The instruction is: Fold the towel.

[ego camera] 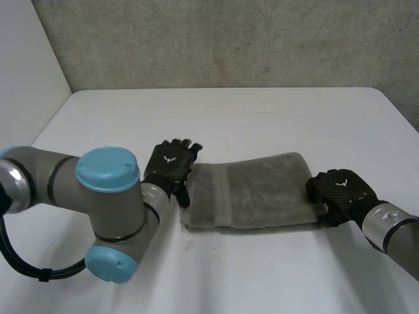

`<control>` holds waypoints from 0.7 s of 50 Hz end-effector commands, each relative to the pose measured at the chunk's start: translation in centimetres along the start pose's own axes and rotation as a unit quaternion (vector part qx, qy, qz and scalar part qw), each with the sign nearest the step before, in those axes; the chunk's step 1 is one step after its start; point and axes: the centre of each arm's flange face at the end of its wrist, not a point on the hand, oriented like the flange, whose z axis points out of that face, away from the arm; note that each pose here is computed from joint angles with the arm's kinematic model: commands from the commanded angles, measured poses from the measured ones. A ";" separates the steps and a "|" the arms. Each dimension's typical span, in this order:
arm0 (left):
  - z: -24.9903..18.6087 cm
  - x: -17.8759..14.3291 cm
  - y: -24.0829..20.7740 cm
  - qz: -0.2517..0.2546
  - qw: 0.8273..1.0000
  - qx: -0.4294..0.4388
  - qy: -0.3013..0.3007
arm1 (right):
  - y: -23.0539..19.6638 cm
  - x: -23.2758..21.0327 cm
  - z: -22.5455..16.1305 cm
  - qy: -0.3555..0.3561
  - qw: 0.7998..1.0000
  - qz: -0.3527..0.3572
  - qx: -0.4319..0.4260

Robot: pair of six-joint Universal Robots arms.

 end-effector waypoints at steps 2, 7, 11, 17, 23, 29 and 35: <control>-0.6 1.1 1.5 0.052 0.998 -0.023 -0.011 | 0.2 1.5 1.9 0.048 0.998 -0.043 0.004; -1.5 1.7 0.9 0.046 0.999 -0.018 -0.003 | -2.1 1.1 2.4 0.060 0.996 -0.062 0.035; -2.4 1.1 -1.2 0.041 0.999 0.007 -0.010 | -6.6 -2.9 2.5 0.026 0.991 -0.087 0.101; -3.4 -0.5 -3.2 0.035 0.998 0.026 -0.041 | -10.7 -6.5 1.7 -0.004 0.981 -0.107 0.165; -5.0 -5.6 -5.0 0.018 0.992 0.032 -0.125 | -12.3 -14.4 0.8 -0.098 0.963 -0.140 0.209; -6.5 -8.1 -5.7 0.003 0.987 0.040 -0.157 | -9.1 -20.2 0.6 -0.184 0.957 -0.155 0.163; -6.3 -7.8 -6.3 -0.037 0.989 0.059 -0.129 | -8.1 -20.4 0.2 -0.193 0.960 -0.154 0.130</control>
